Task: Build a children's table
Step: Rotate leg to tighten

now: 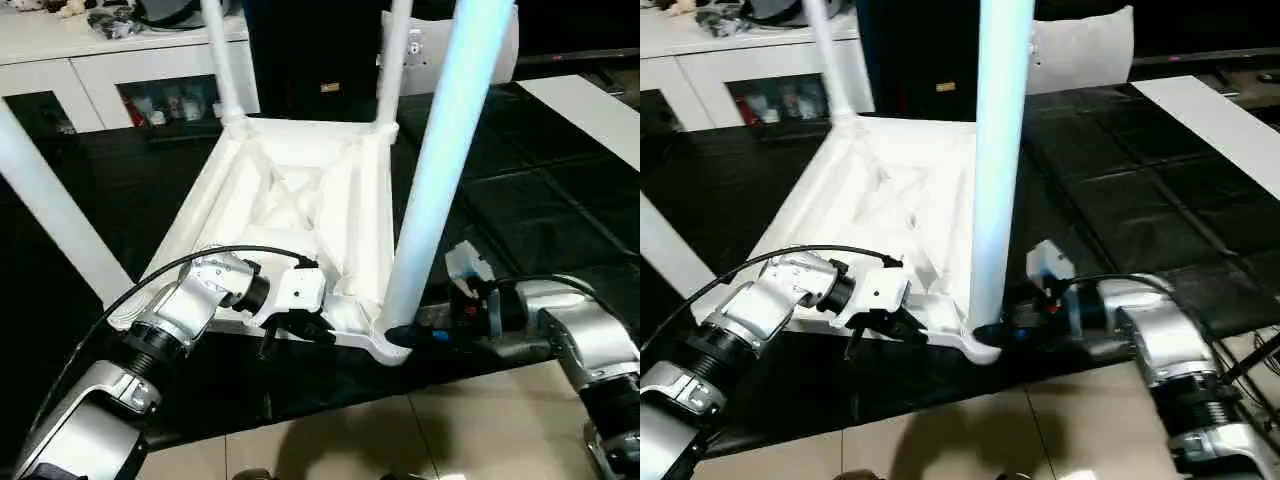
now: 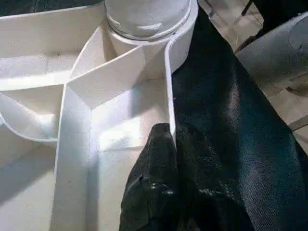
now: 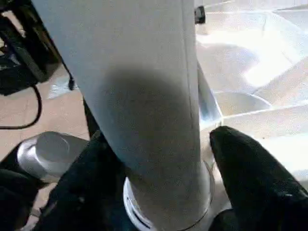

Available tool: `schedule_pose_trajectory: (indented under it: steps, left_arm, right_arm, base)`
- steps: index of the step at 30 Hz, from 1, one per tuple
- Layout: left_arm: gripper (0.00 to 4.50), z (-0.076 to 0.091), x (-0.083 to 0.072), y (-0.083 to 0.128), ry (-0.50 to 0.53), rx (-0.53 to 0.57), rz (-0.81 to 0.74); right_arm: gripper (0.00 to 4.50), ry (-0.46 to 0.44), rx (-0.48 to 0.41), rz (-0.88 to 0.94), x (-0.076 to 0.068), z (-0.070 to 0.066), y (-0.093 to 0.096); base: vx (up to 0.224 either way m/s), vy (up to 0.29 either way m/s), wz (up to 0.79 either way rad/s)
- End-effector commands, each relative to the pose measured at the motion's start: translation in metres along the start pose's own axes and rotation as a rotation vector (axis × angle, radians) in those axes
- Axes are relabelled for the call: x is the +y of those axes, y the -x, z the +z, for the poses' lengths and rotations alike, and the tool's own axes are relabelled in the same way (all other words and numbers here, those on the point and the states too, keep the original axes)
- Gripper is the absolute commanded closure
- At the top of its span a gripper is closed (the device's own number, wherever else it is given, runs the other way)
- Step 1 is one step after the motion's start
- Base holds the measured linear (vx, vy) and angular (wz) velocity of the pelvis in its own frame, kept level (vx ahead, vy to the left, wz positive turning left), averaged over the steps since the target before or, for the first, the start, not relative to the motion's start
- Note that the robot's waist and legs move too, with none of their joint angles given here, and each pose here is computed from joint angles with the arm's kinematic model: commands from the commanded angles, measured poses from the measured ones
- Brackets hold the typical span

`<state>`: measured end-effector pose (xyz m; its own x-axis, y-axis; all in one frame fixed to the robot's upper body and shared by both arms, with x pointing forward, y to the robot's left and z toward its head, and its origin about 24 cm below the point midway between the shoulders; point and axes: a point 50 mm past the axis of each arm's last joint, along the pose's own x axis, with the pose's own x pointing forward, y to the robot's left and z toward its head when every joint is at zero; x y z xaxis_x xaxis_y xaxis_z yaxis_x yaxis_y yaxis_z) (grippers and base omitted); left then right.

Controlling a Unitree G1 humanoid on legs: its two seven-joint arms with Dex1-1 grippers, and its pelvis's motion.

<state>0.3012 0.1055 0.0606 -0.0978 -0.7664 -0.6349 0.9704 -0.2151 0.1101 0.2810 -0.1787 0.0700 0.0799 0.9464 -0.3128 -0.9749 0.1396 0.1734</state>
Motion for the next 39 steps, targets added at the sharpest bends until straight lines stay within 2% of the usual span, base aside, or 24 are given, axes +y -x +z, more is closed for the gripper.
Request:
schedule_pose_trajectory:
  steps: [1,11,14,15,19,20,21,22,25,26,27,29,30,34,35,38,39]
  left_arm:
    - [4.5,0.001,-0.008,-0.01,-0.041,0.033,-0.114]
    - [4.5,-0.001,-0.01,-0.009,-0.007,0.016,-0.112]
    - [4.5,0.001,-0.006,-0.011,0.08,-0.014,-0.048]
    - [4.5,0.003,-0.004,-0.011,0.127,-0.028,-0.011]
    - [4.5,0.009,0.002,-0.012,0.188,-0.075,0.066]
    - [4.5,0.013,0.005,-0.014,0.217,-0.102,0.099]
    - [4.5,0.02,0.009,-0.017,0.26,-0.133,0.161]
    - [4.5,0.022,0.011,-0.019,0.275,-0.143,0.188]
    - [4.5,0.025,0.012,-0.021,0.29,-0.15,0.209]
    - [4.5,0.03,0.017,-0.027,0.329,-0.161,0.288]
    - [4.5,0.032,0.019,-0.029,0.34,-0.162,0.311]
    - [4.5,0.038,0.023,-0.034,0.351,-0.171,0.37]
    - [4.5,0.04,0.025,-0.036,0.354,-0.172,0.391]
    - [4.5,0.039,0.028,-0.035,0.334,-0.148,0.426]
    - [4.5,0.038,0.028,-0.035,0.33,-0.141,0.428]
    - [4.5,0.033,0.026,-0.03,0.315,-0.125,0.421]
    - [4.5,0.03,0.026,-0.028,0.308,-0.117,0.417]
  right_arm:
    - [1.71,0.003,-0.011,0.026,-0.001,0.005,-0.001]
    - [2.41,-0.021,-0.028,0.061,0.0,0.004,-0.005]
    - [2.44,-0.059,-0.088,0.02,0.0,0.008,-0.01]
    - [2.45,-0.077,-0.097,-0.027,-0.002,0.009,-0.013]
    - [2.45,-0.087,-0.086,-0.171,-0.01,0.01,-0.023]
    - [2.45,-0.105,-0.081,-0.264,-0.016,0.01,-0.029]
    - [2.45,-0.162,-0.077,-0.423,-0.027,0.009,-0.037]
    - [2.46,-0.182,-0.08,-0.484,-0.031,0.01,-0.041]
    - [2.46,-0.206,-0.088,-0.531,-0.034,0.011,-0.044]
    - [2.46,-0.236,-0.081,-0.643,-0.04,0.012,-0.052]
    - [2.46,-0.244,-0.079,-0.675,-0.042,0.013,-0.055]
    - [2.46,-0.221,-0.108,-0.718,-0.044,0.017,-0.059]
    - [1.93,-0.214,-0.126,-0.731,-0.045,0.019,-0.06]
    - [1.74,-0.211,-0.169,-0.723,-0.044,0.019,-0.056]
    - [1.51,-0.203,-0.174,-0.718,-0.043,0.02,-0.054]
    - [1.37,-0.187,-0.182,-0.696,-0.042,0.019,-0.047]
    - [1.1,-0.178,-0.185,-0.68,-0.04,0.019,-0.043]
  base:
    - [0.0,0.0,0.0]
    - [0.0,0.0,0.0]
    - [0.0,0.0,0.0]
    - [0.0,0.0,0.0]
    - [0.0,0.0,0.0]
    - [0.0,0.0,0.0]
    - [0.0,0.0,0.0]
    - [0.0,0.0,0.0]
    - [0.0,0.0,0.0]
    - [0.0,0.0,0.0]
    - [0.0,0.0,0.0]
    - [0.0,0.0,0.0]
    - [0.0,0.0,0.0]
    - [0.0,0.0,0.0]
    - [0.0,0.0,0.0]
    - [0.0,0.0,0.0]
    - [0.0,0.0,0.0]
